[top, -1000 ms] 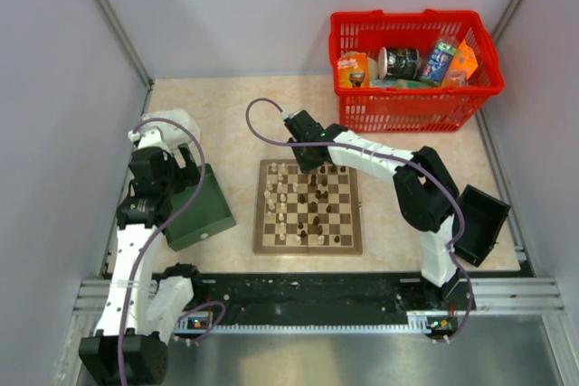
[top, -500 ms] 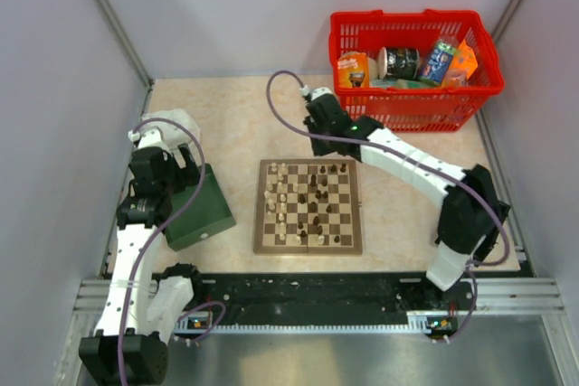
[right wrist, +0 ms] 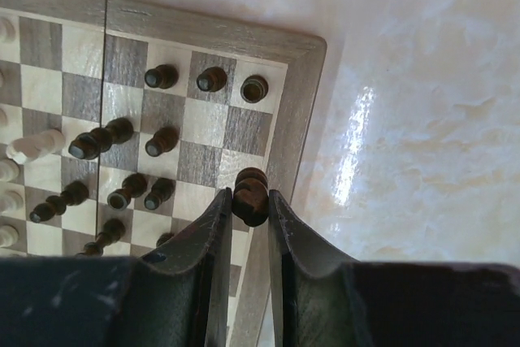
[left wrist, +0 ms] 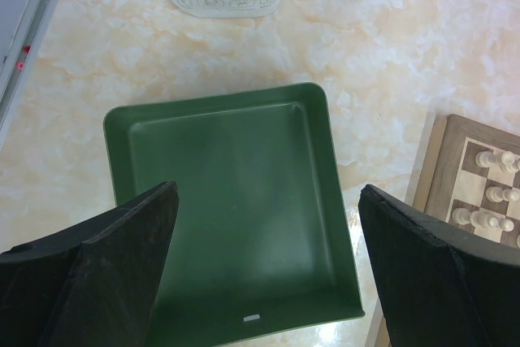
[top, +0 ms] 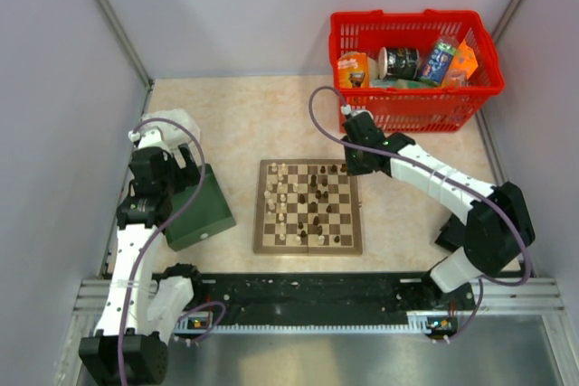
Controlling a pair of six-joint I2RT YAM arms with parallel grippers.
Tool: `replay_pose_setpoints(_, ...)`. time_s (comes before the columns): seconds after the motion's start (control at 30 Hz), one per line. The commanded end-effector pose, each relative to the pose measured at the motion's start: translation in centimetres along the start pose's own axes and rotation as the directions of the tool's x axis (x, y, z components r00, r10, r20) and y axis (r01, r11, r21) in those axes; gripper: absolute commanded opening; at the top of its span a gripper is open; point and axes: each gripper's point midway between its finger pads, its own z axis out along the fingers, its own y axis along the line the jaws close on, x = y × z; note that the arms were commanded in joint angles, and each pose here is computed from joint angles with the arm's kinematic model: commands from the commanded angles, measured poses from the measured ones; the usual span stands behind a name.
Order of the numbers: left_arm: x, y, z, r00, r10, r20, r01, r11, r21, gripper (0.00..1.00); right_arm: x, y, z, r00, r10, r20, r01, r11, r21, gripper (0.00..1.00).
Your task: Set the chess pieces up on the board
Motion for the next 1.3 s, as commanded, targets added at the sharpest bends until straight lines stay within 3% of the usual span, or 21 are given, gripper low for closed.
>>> replay_pose_setpoints(0.0, -0.5, 0.0, 0.0, 1.000, 0.003, 0.018, -0.003, 1.000, -0.002, 0.98, 0.4, 0.6, 1.2, 0.999, 0.029, -0.015, -0.029, 0.999, -0.017, 0.00)
replay_pose_setpoints(0.43, -0.4, 0.1, 0.0, 1.000, 0.005, 0.019, -0.005, 1.000, -0.005, 0.98, 1.2, 0.5, 4.9, 0.999, 0.021, -0.040, -0.020, 0.999, 0.027, 0.00)
replay_pose_setpoints(1.27, -0.5, 0.1, 0.0, 1.000, 0.007, 0.022, -0.007, 1.000, -0.005, 0.98, 2.0, 0.3, 6.2, 0.998, 0.019, -0.052, -0.016, 0.999, 0.044, 0.02)
